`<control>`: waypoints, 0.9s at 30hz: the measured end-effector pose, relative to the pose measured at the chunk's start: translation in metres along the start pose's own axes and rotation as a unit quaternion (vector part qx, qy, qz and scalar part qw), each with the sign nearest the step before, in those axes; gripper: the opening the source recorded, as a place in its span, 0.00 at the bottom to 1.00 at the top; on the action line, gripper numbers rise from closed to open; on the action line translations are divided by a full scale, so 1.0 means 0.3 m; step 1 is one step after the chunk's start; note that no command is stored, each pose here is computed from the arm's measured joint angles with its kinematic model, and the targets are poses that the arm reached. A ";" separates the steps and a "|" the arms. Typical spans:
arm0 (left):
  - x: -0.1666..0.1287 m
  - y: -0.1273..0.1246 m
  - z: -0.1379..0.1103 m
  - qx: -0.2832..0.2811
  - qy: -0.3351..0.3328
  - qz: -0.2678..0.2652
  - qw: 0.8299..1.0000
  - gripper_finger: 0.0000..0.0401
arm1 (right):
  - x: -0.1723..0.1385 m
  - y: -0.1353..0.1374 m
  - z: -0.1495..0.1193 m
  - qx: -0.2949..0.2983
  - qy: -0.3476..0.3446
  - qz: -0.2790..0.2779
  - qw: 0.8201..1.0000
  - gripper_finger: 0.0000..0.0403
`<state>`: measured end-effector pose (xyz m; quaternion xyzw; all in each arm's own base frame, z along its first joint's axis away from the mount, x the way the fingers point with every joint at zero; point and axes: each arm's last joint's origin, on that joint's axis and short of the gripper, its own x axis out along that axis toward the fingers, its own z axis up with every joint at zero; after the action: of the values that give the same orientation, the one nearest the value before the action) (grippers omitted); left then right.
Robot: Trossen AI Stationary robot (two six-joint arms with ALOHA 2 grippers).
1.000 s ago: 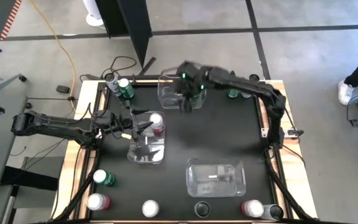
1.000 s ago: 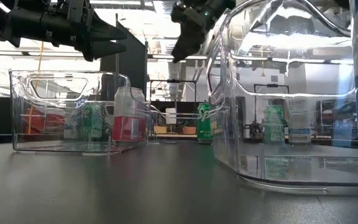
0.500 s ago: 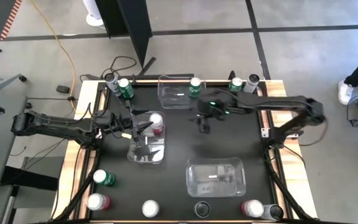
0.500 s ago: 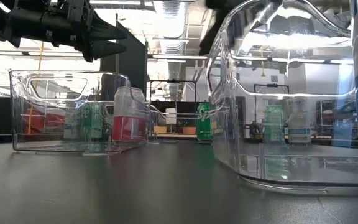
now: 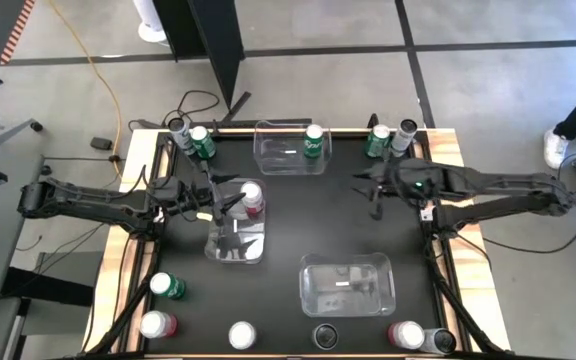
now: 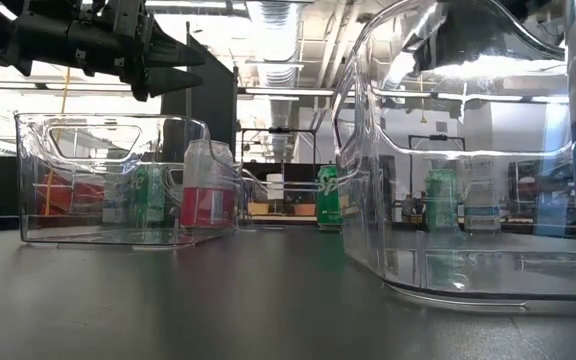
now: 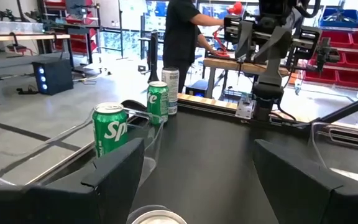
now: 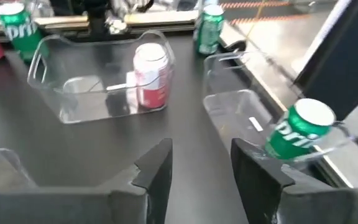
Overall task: Sort soda cans
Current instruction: Put the green soda can into the top transparent bin
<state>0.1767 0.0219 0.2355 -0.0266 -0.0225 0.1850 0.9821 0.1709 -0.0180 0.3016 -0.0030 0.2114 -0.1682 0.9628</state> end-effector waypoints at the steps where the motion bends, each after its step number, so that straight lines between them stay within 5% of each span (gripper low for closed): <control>1: 0.000 0.000 0.000 -0.001 0.000 0.000 1.000 0.73 | -0.014 -0.002 -0.010 0.003 -0.004 -0.006 1.000 0.42; 27: 0.000 0.002 0.000 -0.013 -0.001 0.008 1.000 0.73 | -0.068 -0.017 -0.072 -0.011 -0.010 -0.087 0.996 0.13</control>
<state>0.1765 0.0223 0.2355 -0.0396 -0.0253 0.1924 0.9802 0.1431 -0.0148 0.2907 -0.0338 0.2024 -0.2487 0.9466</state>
